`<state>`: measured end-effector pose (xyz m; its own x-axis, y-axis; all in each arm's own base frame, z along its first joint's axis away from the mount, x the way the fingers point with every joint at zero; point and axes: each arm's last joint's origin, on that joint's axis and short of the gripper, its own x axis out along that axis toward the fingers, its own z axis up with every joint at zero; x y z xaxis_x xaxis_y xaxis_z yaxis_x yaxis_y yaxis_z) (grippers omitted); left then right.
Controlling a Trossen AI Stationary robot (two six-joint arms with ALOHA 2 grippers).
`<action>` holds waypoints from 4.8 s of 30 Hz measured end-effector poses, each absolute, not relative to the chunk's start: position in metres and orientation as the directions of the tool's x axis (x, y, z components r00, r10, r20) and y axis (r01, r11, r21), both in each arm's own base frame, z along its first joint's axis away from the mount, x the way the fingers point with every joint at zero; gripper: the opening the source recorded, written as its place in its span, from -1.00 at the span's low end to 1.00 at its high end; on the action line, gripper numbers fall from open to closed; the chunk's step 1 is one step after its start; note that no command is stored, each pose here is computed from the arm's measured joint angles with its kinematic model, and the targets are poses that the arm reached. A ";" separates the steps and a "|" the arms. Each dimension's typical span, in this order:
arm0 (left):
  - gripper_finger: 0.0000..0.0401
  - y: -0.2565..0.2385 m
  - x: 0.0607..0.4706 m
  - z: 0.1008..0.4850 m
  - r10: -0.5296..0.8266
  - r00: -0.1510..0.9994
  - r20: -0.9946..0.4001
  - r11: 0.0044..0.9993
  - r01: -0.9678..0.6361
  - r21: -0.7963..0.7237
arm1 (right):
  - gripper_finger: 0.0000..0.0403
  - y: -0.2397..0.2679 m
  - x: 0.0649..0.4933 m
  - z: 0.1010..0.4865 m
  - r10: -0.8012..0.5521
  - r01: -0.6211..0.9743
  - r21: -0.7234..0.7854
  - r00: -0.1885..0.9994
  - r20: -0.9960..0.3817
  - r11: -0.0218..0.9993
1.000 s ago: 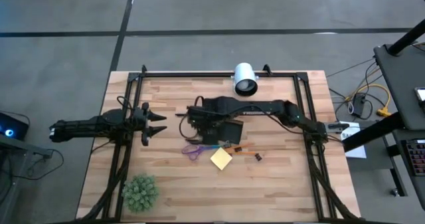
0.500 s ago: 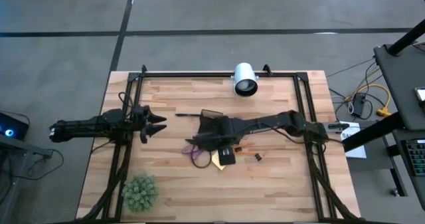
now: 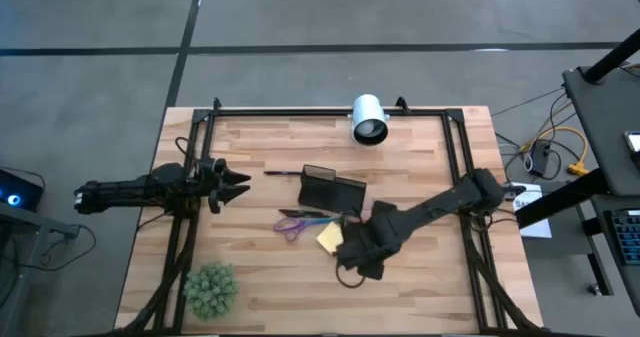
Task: Pick and place office supplies into organizer
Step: Put the right black binder clip into the black mesh organizer
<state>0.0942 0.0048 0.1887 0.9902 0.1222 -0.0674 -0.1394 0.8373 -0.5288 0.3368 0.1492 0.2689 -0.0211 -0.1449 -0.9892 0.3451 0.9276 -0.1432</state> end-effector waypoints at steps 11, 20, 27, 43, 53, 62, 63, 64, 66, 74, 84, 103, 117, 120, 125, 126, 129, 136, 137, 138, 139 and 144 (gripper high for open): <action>-0.03 0.005 0.095 0.188 0.122 0.990 -0.071 0.835 -0.141 -0.532 | -0.02 0.113 0.268 0.211 -0.058 0.675 -0.045 -0.004 -0.998 0.736; -0.03 0.005 0.095 0.188 0.129 0.989 -0.072 0.804 -0.147 -0.576 | -0.01 0.093 0.236 0.181 0.123 0.856 0.184 0.142 -0.982 0.483; -0.03 0.005 0.095 0.189 0.135 0.989 -0.064 0.803 -0.147 -0.578 | -0.01 0.086 0.233 0.173 0.056 0.877 0.162 0.154 -0.987 0.453; -0.03 0.007 0.095 0.190 0.186 0.980 -0.068 0.797 -0.191 -0.573 | -0.02 0.088 0.247 0.153 0.023 0.866 0.143 0.150 -0.988 0.480; -0.03 0.007 0.095 0.189 0.192 0.979 -0.072 0.796 -0.199 -0.572 | -0.26 0.089 0.253 0.157 0.032 0.848 0.160 0.167 -0.985 0.506; -0.03 0.008 0.095 0.190 0.218 0.973 -0.069 0.792 -0.218 -0.571 | -0.58 0.088 0.252 0.155 0.028 0.839 0.146 0.154 -0.988 0.524; -0.03 0.008 0.095 0.190 0.218 0.973 -0.069 0.792 -0.218 -0.570 | -0.62 0.088 0.252 0.155 0.026 0.839 0.144 0.153 -0.988 0.525; -0.03 0.008 0.095 0.190 0.219 0.973 -0.068 0.792 -0.218 -0.571 | -0.67 0.088 0.252 0.155 0.026 0.837 0.142 0.152 -0.988 0.528; -0.03 0.008 0.095 0.191 0.227 0.972 -0.067 0.790 -0.224 -0.570 | -0.76 0.088 0.252 0.155 0.025 0.830 0.141 0.152 -0.988 0.540; -0.03 0.008 0.095 0.190 0.234 0.970 -0.066 0.789 -0.229 -0.570 | -0.96 0.088 0.252 0.159 0.033 0.807 0.151 0.161 -0.986 0.571; -0.03 0.008 0.096 0.188 0.234 0.969 -0.078 0.789 -0.236 -0.567 | -0.96 0.078 0.292 0.221 0.055 0.713 0.345 0.396 -0.916 0.610; -0.03 0.008 0.102 0.181 0.236 0.959 -0.159 0.788 -0.285 -0.545 | -0.96 0.013 0.414 0.220 -0.038 0.743 0.404 0.498 -0.866 0.533; -0.03 0.008 0.106 0.177 0.237 0.950 -0.203 0.788 -0.310 -0.532 | -0.96 0.011 0.449 0.196 -0.189 0.876 0.423 0.466 -0.864 0.230; -0.03 0.008 0.106 0.177 0.237 0.950 -0.205 0.788 -0.311 -0.532 | -0.96 0.010 0.451 0.190 -0.246 0.897 0.411 0.440 -0.864 0.161; -0.03 0.008 0.106 0.177 0.234 0.951 -0.204 0.788 -0.308 -0.533 | -0.96 0.010 0.444 0.191 -0.296 0.939 0.328 0.344 -0.891 0.103; -0.03 0.008 0.106 0.177 0.234 0.951 -0.203 0.788 -0.307 -0.533 | -0.96 0.011 0.442 0.190 -0.306 0.946 0.313 0.324 -0.895 0.086; -0.03 0.008 0.106 0.177 0.233 0.951 -0.205 0.789 -0.308 -0.531 | -0.96 0.012 0.440 0.187 -0.290 0.953 0.291 0.301 -0.908 0.077; -0.03 0.008 0.106 0.177 0.232 0.951 -0.205 0.794 -0.307 -0.526 | -0.89 0.021 0.437 0.184 -0.271 0.956 0.269 0.291 -0.918 0.116; -0.03 0.008 0.106 0.176 0.231 0.951 -0.207 0.794 -0.307 -0.525 | -0.85 0.022 0.436 0.183 -0.280 0.958 0.259 0.283 -0.917 0.122; -0.03 0.008 0.106 0.176 0.232 0.951 -0.206 0.794 -0.307 -0.525 | -0.81 0.023 0.435 0.183 -0.289 0.961 0.243 0.272 -0.918 0.133; -0.03 0.008 0.106 0.176 0.231 0.951 -0.204 0.794 -0.306 -0.526 | -0.76 0.024 0.434 0.183 -0.293 0.963 0.227 0.261 -0.920 0.145; -0.03 0.008 0.106 0.176 0.231 0.951 -0.206 0.794 -0.307 -0.525 | -0.46 0.038 0.430 0.187 -0.291 0.941 0.179 0.265 -0.919 0.289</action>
<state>0.1058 0.0082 0.1761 0.9507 0.2314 -0.2065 -0.3073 0.7936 -0.5251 0.4304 0.0377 0.1870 0.2646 -0.2915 -0.9193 0.9405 0.2885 0.1792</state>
